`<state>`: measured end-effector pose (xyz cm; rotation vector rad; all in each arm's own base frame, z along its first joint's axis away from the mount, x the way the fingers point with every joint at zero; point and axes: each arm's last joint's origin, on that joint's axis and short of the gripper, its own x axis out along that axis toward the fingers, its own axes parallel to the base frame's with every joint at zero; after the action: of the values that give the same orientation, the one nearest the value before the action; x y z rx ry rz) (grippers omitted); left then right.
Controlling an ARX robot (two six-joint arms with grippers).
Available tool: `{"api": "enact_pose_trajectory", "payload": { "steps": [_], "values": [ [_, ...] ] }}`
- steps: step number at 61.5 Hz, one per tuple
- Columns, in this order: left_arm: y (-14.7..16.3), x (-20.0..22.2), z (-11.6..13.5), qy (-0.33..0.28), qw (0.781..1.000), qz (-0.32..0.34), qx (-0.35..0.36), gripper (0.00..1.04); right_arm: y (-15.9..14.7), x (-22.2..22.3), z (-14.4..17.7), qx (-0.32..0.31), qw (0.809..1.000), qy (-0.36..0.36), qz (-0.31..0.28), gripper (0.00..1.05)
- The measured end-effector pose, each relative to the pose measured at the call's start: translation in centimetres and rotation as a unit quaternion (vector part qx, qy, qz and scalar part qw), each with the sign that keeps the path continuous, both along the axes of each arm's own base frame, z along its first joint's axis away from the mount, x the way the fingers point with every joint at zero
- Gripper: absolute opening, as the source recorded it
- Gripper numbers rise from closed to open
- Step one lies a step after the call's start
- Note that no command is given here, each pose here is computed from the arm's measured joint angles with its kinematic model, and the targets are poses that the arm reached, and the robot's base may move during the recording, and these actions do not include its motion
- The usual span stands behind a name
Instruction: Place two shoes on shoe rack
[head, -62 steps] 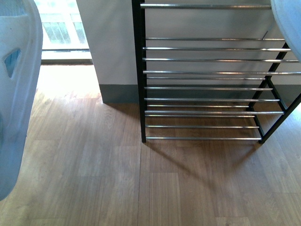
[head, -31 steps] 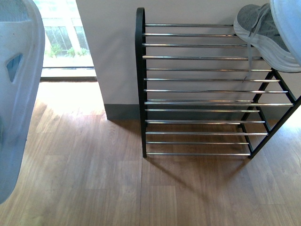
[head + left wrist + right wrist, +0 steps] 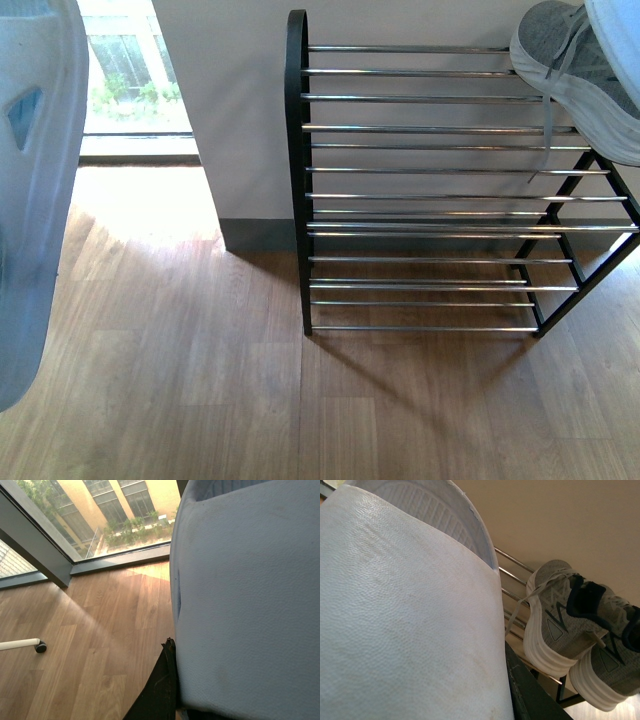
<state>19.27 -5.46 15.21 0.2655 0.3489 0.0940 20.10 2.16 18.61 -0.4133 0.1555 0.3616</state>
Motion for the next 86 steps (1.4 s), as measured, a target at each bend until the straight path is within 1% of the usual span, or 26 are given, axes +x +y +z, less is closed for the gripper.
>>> {"api": "enact_pose_trajectory", "payload": {
  "steps": [4, 8, 11, 18, 23, 32, 40, 55, 68, 72, 73, 86],
  "values": [
    [0.0, 0.0, 0.0, 0.0, 1.0, 0.0, 0.0, 0.02, 0.2, 0.3, 0.1, 0.039, 0.999, -0.003, 0.021, 0.01],
    [0.0, 0.0, 0.0, 0.0, 1.0, 0.0, 0.0, 0.02, 0.9, 1.6, 0.7, 0.085, 0.996, -0.009, 0.026, 0.01],
    [0.0, 0.0, 0.0, 0.0, 1.0, 0.0, 0.0, 0.02, 1.4, 2.9, 1.2, 0.101, 0.994, -0.011, 0.028, 0.01],
    [0.0, 0.0, 0.0, 0.0, 1.0, 0.0, 0.0, 0.02, 2.7, 6.4, 1.8, 0.113, 0.993, -0.005, 0.019, 0.01],
    [0.0, 0.0, 0.0, 0.0, 1.0, 0.0, 0.0, 0.02, 3.5, 9.2, 1.4, 0.107, 0.994, 0.011, 0.005, 0.01],
    [0.0, 0.0, 0.0, 0.0, 1.0, 0.0, 0.0, 0.02, 4.5, 13.5, -0.4, 0.078, 0.996, 0.043, -0.012, 0.01],
    [0.0, 0.0, 0.0, 0.0, 1.0, 0.0, 0.0, 0.02, 5.4, 18.9, -3.1, 0.024, 0.996, 0.069, -0.041, 0.01],
    [0.0, 0.0, 0.0, 0.0, 1.0, 0.0, 0.0, 0.02, 6.2, 24.5, -5.6, -0.034, 0.994, 0.078, -0.07, 0.01],
    [0.0, 0.0, 0.0, 0.0, 1.0, 0.0, 0.0, 0.02, 5.8, 28.3, -7.6, -0.087, 0.988, 0.085, -0.099, 0.01],
    [0.0, 0.0, 0.0, 0.0, 1.0, 0.0, 0.0, 0.02, 5.4, 29.6, -7.9, -0.11, 0.985, 0.079, -0.11, 0.01],
    [0.0, 0.0, 0.0, 0.0, 1.0, 0.0, 0.0, 0.02, 5.2, 30.2, -7.9, -0.121, 0.982, 0.076, -0.122, 0.01],
    [0.0, 0.0, 0.0, 0.0, 1.0, 0.0, 0.0, 0.02, 3.7, 32.3, -7.8, -0.135, 0.975, 0.072, -0.16, 0.01]
  ]
}}
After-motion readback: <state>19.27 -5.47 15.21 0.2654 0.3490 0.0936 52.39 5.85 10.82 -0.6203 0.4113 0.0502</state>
